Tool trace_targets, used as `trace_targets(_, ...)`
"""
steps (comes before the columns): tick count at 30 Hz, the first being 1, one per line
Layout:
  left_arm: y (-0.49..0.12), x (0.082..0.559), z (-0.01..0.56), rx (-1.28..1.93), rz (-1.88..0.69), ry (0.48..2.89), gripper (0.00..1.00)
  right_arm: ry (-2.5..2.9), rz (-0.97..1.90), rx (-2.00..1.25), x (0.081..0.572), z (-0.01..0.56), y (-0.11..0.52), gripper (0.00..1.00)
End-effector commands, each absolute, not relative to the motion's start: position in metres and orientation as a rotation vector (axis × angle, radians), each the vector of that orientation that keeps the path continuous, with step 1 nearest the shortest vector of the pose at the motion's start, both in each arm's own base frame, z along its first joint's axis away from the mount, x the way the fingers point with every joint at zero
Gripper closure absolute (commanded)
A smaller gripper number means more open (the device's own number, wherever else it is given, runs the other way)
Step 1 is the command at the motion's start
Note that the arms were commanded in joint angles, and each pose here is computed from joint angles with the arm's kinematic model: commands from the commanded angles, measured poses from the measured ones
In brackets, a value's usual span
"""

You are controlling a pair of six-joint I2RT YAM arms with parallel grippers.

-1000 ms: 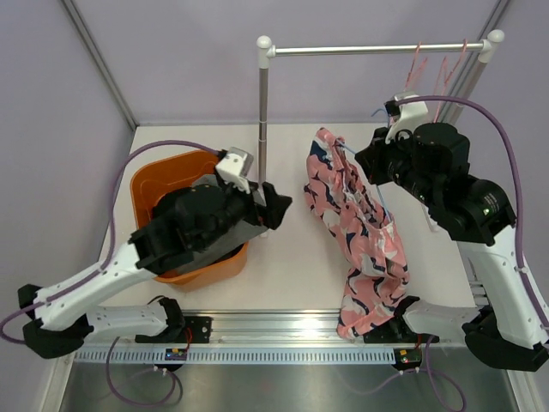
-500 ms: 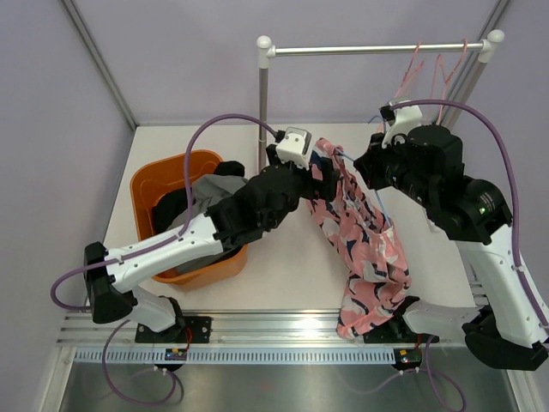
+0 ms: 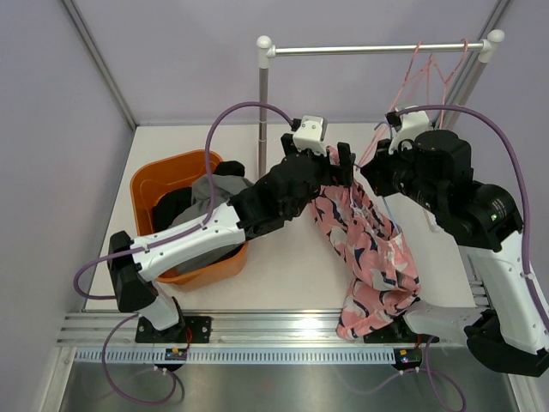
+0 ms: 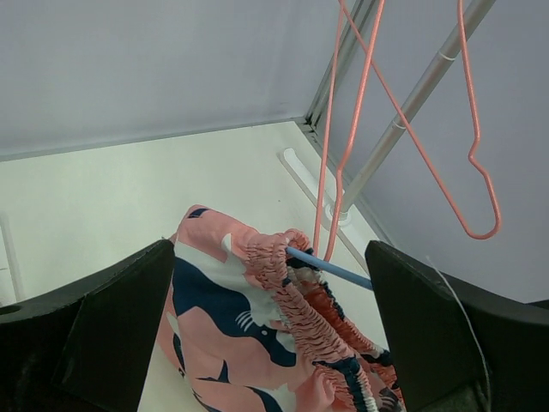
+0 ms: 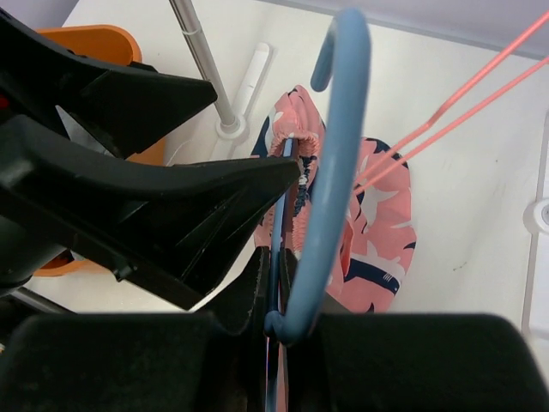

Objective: Remove the shorts from the hanger

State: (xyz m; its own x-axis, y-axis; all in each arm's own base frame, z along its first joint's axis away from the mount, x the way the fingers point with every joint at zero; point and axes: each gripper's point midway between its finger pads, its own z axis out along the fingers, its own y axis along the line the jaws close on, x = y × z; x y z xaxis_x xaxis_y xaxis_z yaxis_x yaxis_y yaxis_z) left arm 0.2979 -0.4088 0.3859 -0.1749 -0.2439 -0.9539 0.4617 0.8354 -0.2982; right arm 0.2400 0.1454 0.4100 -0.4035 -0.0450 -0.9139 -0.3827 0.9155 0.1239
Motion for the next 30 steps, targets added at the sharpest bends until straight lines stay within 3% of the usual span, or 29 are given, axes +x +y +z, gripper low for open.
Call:
trace_targets(1,-0.409,0.3,0.399,0.101,-0.657,1.604,0.02,1.835,0.407,-0.282,0.236,0.45,0.139,1.0)
trace_targets(12,-0.383,0.287,0.382,0.082,-0.672,1.624,0.03,1.843,0.381,-0.279,0.242,0.449,0.139,1.0)
trace_targets(30,-0.395,0.29,0.4,0.117,-0.685,1.602,0.01,1.853,0.426,-0.289,0.243,0.453,0.149,1.0)
